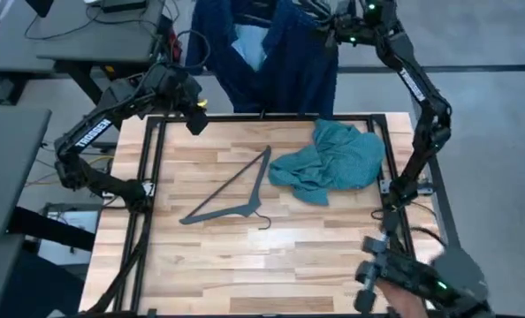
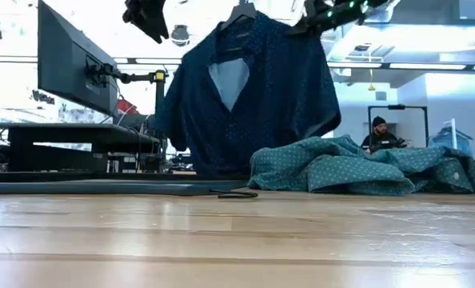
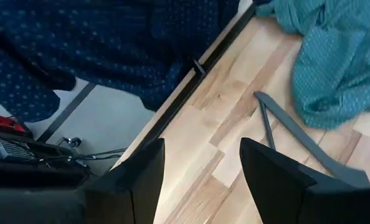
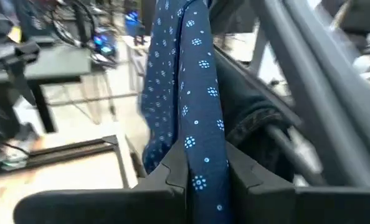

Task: Hang clothes
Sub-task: Unhang the blue polo shirt from the rack

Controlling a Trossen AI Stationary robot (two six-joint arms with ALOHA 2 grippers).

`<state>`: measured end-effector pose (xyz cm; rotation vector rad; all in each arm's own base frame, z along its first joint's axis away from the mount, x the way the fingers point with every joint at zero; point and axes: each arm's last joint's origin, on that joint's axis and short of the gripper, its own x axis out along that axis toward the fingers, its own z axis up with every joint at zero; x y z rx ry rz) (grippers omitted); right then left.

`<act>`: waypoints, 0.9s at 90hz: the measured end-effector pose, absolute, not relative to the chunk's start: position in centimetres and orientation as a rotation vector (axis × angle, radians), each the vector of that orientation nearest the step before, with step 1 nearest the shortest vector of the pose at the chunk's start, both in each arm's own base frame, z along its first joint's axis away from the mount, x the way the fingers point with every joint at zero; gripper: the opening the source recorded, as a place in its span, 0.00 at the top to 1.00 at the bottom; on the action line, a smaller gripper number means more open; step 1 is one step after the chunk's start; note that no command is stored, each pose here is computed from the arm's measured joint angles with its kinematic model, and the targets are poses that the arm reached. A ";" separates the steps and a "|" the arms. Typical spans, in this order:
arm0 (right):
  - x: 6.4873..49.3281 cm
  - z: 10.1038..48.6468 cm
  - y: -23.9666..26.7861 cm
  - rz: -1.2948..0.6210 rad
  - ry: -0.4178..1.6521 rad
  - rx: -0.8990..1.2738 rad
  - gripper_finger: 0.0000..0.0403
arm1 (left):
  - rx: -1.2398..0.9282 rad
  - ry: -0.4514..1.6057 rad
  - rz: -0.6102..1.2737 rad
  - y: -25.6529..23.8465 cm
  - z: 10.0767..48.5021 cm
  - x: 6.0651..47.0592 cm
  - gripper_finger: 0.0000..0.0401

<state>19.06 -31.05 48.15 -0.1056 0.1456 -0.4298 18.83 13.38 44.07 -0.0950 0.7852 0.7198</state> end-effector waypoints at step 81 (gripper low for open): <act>16.8 53.4 -13.3 -0.159 0.232 -0.104 0.92 | 0.234 -0.028 0.418 7.6 57.5 18.4 0.52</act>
